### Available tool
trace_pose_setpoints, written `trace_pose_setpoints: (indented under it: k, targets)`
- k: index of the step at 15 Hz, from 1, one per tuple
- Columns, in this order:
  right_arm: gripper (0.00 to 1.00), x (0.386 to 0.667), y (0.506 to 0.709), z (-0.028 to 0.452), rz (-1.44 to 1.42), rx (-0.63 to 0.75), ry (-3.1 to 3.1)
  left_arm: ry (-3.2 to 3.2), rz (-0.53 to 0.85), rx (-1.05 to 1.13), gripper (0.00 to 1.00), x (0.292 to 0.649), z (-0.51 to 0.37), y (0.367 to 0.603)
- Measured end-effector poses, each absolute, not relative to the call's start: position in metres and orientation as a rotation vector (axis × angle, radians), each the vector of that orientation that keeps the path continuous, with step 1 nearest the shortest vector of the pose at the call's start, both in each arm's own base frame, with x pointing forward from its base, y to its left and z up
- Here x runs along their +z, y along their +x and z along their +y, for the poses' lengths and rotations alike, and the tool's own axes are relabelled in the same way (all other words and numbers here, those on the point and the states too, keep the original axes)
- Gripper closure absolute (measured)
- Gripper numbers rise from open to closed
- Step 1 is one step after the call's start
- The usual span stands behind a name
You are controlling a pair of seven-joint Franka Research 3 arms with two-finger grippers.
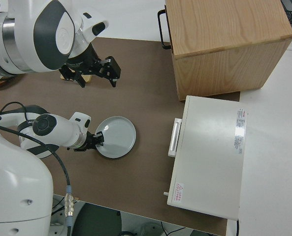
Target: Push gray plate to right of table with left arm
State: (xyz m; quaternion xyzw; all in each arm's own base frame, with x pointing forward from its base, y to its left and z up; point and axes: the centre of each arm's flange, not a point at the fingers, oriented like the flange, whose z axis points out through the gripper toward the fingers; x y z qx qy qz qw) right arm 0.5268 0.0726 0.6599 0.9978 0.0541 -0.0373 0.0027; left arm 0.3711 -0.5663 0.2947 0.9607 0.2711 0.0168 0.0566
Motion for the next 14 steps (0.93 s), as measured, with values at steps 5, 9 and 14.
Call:
trace_pose_setpoints:
  k: [5, 9, 14]
  targets:
    - [0.01, 0.660, 0.527, 0.073, 0.170, -0.117, 3.129, 2.932, 0.844, 0.050, 0.20, 0.292, -0.563, 0.378]
    - [0.01, 0.660, 0.527, 0.073, 0.170, -0.117, 3.129, 2.959, 0.862, 0.048, 0.01, 0.302, -0.563, 0.384]
    - [0.01, 0.660, 0.527, 0.073, 0.170, -0.117, 3.129, 2.968, 0.881, 0.070, 0.01, 0.331, -0.553, 0.401]
